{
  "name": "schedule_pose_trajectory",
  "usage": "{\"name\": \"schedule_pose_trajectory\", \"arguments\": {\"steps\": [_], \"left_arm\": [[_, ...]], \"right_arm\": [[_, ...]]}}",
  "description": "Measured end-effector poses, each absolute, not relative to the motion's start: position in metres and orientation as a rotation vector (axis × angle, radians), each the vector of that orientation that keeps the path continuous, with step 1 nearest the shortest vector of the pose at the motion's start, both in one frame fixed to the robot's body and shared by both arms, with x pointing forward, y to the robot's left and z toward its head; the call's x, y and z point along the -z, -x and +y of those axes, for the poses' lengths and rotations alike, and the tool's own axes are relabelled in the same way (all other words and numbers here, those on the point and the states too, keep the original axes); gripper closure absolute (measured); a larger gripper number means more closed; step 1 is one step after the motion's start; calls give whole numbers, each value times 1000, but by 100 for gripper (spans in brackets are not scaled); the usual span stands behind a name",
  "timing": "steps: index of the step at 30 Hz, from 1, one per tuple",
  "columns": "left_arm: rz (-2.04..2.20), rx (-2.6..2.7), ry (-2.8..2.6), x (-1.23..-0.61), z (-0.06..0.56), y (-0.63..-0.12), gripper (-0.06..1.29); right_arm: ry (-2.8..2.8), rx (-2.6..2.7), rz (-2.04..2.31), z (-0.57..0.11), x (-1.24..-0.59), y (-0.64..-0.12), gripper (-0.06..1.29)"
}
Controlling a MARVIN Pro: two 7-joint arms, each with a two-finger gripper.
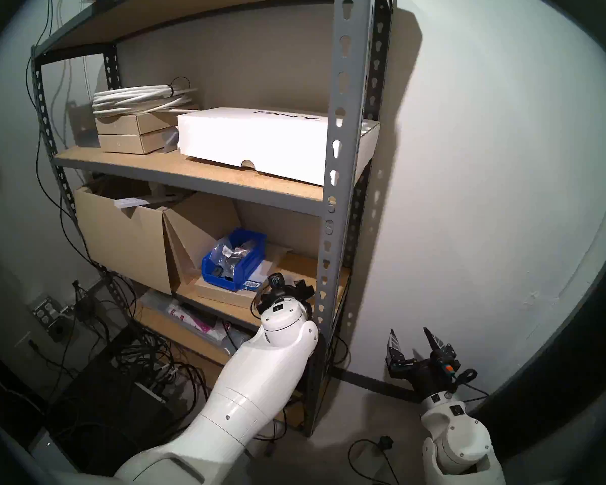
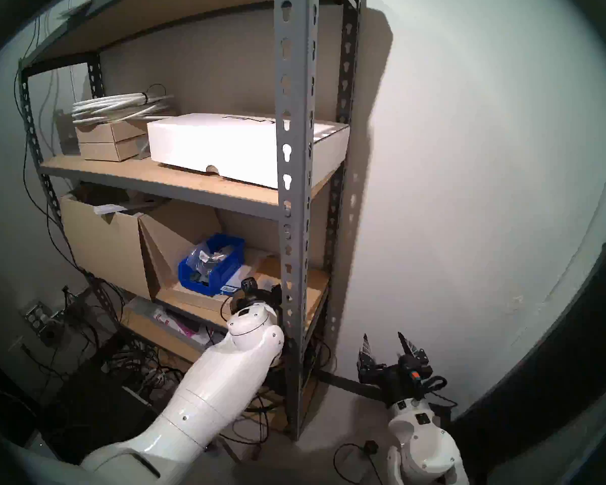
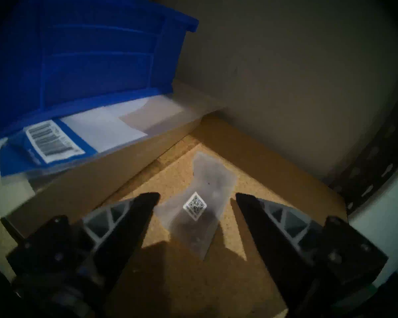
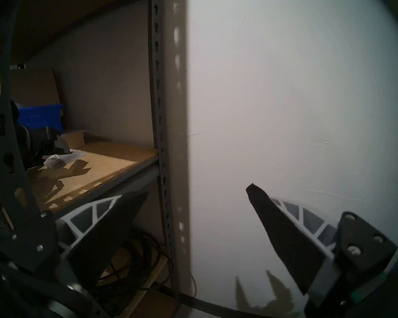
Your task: Organize the rack shelf by putting things into a case
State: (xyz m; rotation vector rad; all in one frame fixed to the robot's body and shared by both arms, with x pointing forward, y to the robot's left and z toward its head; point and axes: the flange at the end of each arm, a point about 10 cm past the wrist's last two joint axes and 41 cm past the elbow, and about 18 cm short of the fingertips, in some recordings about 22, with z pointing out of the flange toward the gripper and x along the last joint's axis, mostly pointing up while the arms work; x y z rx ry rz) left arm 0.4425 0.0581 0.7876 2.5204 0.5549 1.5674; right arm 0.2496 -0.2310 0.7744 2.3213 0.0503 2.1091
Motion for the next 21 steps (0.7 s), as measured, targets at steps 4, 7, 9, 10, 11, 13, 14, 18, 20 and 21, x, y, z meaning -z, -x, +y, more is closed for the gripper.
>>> {"name": "schedule_pose_trajectory", "arguments": {"steps": [4, 7, 9, 10, 11, 13, 14, 18, 20, 21], "left_arm": [[555, -1557, -2522, -787, 57, -442, 32], [552, -1549, -2524, -786, 56, -441, 39], [549, -1544, -2525, -785, 55, -441, 39], [549, -1544, -2525, -785, 55, -441, 41], [548, -1544, -2523, -784, 54, -440, 46], [542, -1543, -2520, -784, 52, -440, 65], [541, -1543, -2519, -784, 52, -440, 67], [536, -1543, -2513, -784, 50, -439, 74], [533, -1547, -2509, -784, 49, -439, 86], [533, -1548, -2508, -784, 49, -439, 87]], "right_arm": [[-2321, -2109, 50, -231, -774, -250, -2], [-2321, -2109, 50, -231, -774, -250, -2], [-2321, -2109, 50, -231, -774, -250, -2], [-2321, -2109, 50, -231, -774, -250, -2], [-2321, -2109, 50, -231, -774, -250, -2], [-2321, -2109, 50, -231, -774, -250, -2], [-2321, -2109, 50, -231, -774, -250, -2], [-2321, -2109, 50, -231, -774, -250, -2], [-2321, -2109, 50, -231, -774, -250, -2], [-2321, -2109, 50, -231, -774, -250, -2]]}}
